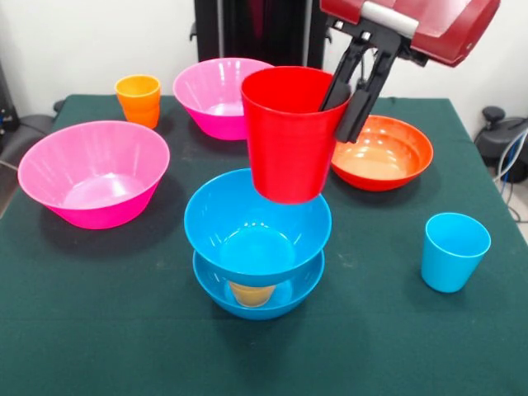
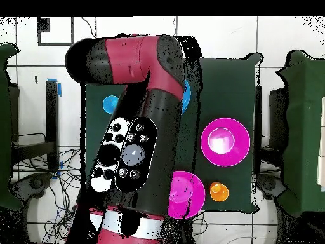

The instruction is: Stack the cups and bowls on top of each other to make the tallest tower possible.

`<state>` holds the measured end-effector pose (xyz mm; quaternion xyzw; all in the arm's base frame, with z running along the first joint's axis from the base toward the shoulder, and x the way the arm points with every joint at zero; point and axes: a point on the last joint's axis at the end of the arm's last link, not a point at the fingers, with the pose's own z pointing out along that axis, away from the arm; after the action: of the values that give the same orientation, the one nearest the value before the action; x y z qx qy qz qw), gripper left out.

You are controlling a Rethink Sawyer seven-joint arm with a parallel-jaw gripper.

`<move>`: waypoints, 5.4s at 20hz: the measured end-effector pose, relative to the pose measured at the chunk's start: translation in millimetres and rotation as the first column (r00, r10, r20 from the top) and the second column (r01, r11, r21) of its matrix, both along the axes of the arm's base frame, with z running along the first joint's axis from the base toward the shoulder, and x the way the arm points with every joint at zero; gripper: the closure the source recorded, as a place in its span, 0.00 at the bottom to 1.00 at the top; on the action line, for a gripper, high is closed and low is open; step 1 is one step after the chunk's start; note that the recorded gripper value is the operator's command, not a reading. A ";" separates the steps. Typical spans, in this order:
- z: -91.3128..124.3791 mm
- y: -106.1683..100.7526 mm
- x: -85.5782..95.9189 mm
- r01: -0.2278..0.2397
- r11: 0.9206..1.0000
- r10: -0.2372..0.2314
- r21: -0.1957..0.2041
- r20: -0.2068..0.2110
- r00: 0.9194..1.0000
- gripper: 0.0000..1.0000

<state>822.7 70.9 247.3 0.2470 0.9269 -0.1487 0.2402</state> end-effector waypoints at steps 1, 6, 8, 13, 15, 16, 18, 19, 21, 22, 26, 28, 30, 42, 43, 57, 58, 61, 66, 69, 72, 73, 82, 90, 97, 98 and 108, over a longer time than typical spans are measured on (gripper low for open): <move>-1.6 -0.9 -0.7 -0.001 1.000 0.001 -0.001 -0.001 1.000 1.00; -12.9 -7.4 -5.4 -0.003 1.000 0.003 -0.007 -0.008 1.000 1.00; -19.4 -11.4 -7.9 -0.006 1.000 0.006 -0.015 -0.011 1.000 1.00; -36.7 -17.2 -14.0 -0.011 1.000 0.010 -0.029 -0.031 0.999 1.00; -46.8 -18.7 -16.5 -0.017 0.999 0.015 -0.036 -0.042 0.999 1.00; -48.9 -18.9 -17.0 -0.018 0.999 0.016 -0.038 -0.044 0.999 1.00; -54.1 -19.4 -17.8 -0.021 0.999 0.019 -0.041 -0.048 0.999 1.00; -57.1 -19.5 -18.1 -0.023 0.999 0.021 -0.042 -0.050 0.999 1.00; -64.4 -19.6 -18.8 -0.026 0.999 0.023 -0.043 -0.055 0.998 1.00; -68.5 -19.6 -19.4 -0.027 0.999 0.024 -0.044 -0.060 0.998 1.00; -80.6 -19.8 -21.8 -0.027 0.999 0.024 -0.045 -0.077 0.997 1.00; -84.3 -19.9 -22.6 -0.027 0.999 0.024 -0.045 -0.082 0.996 1.00; -89.0 -19.9 -23.6 -0.028 0.999 0.024 -0.046 -0.088 0.996 1.00; -105.2 -18.0 -30.0 -0.027 0.999 0.023 -0.035 -0.114 0.993 1.00; -107.2 -17.1 -31.0 -0.027 0.999 0.023 -0.031 -0.117 0.993 1.00; -126.7 -12.1 -46.7 -0.020 1.000 0.019 -0.007 -0.160 0.987 1.00; -127.6 -12.0 -47.5 -0.020 1.000 0.019 -0.006 -0.162 0.987 1.00; -131.9 -11.5 -51.5 -0.018 1.000 0.017 -0.002 -0.172 0.985 1.00; -136.5 -12.2 -54.3 -0.022 1.000 0.021 0.000 -0.168 0.986 1.00; -136.4 -12.0 -52.0 -0.030 1.000 0.029 0.000 -0.150 0.988 1.00; -135.9 -11.7 -50.0 -0.036 0.999 0.035 0.000 -0.137 0.990 1.00; -135.8 -11.6 -49.2 -0.038 0.999 0.038 0.000 -0.131 0.991 1.00; -135.1 -3.7 -46.1 -0.066 0.998 0.065 -0.005 -0.096 0.993 1.00; -142.4 4.8 -56.2 -0.088 0.996 0.086 -0.014 -0.091 0.992 1.00; -161.5 2.1 -80.1 -0.083 0.996 0.081 -0.011 -0.127 0.989 1.00; -162.7 1.5 -81.8 -0.082 0.997 0.080 -0.011 -0.130 0.988 1.00; -176.0 -7.6 -100.6 -0.081 0.997 0.078 -0.016 -0.135 0.988 1.00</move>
<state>722.2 63.2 71.3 0.1964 0.9485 -0.1654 0.1857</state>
